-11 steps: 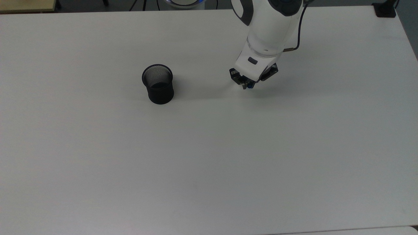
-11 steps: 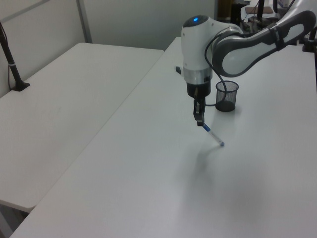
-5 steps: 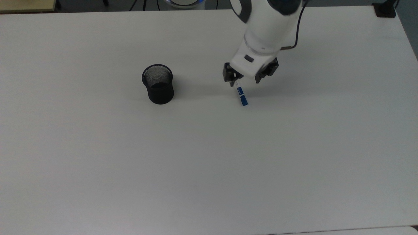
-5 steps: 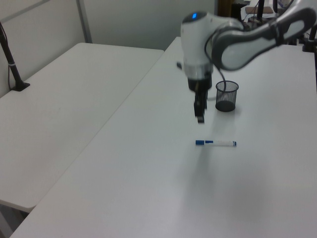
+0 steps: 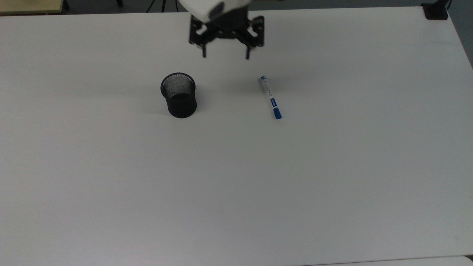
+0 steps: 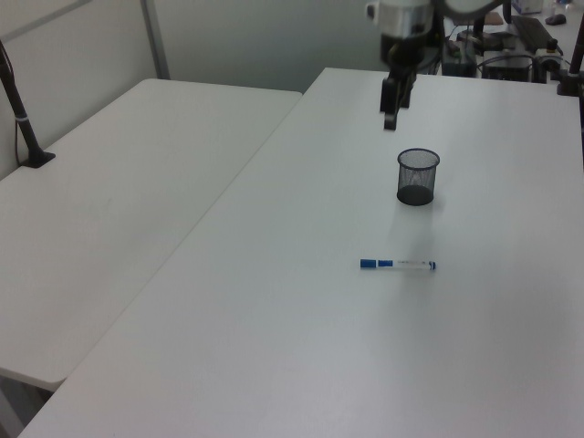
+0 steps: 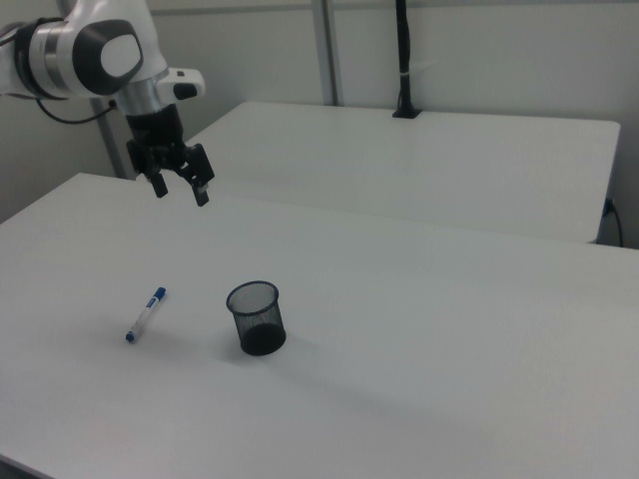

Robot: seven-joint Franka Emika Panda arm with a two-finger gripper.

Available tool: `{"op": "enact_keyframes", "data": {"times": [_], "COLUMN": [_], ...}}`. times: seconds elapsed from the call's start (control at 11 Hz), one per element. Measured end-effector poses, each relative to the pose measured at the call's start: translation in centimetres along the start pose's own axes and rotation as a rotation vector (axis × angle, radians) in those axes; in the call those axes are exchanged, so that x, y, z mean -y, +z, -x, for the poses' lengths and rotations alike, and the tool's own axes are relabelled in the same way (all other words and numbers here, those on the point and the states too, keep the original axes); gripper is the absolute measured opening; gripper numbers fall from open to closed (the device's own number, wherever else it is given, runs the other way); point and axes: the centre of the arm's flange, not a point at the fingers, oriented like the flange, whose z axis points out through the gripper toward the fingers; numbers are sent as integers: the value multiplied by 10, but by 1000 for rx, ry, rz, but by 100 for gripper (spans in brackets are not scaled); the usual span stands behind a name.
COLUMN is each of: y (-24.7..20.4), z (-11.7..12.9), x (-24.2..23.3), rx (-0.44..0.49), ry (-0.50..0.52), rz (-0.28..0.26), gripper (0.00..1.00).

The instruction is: Remove the marker

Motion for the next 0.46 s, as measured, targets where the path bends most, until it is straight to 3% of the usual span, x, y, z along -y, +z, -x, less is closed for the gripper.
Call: {"op": "enact_keyframes", "data": {"times": [0.18, 0.46], "y": [-29, -62], "z": [16, 37], "x": [-48, -74], "rx": [-11, -31], "ry": [75, 113], "rz": [-2, 1], "gripper": [100, 100]}}
